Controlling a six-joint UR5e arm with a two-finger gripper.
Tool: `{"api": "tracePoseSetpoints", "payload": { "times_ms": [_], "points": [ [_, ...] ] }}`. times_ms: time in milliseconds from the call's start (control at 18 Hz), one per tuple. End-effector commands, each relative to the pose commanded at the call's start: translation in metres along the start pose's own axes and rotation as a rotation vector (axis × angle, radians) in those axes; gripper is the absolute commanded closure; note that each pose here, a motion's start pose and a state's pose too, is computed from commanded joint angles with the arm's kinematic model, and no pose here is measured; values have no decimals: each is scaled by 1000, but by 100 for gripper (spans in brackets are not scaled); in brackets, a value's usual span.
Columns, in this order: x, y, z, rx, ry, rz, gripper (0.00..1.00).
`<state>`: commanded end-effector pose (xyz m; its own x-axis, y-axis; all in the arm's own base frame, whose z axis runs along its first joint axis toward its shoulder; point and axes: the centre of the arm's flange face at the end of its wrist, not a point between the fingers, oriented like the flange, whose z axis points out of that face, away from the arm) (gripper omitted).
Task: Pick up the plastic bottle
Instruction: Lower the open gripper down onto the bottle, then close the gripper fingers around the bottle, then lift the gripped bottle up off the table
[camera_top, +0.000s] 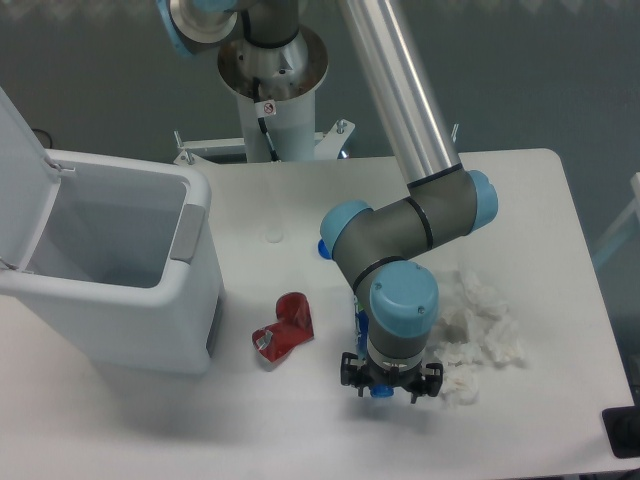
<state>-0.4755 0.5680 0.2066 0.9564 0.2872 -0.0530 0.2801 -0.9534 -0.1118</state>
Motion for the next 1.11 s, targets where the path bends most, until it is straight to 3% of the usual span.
{"api": "tracePoseSetpoints", "payload": {
  "times_ms": [611, 1111],
  "points": [
    [2, 2, -18, 10, -12, 3, 82],
    [-2, 8, -71, 62, -51, -2, 91]
  ]
}}
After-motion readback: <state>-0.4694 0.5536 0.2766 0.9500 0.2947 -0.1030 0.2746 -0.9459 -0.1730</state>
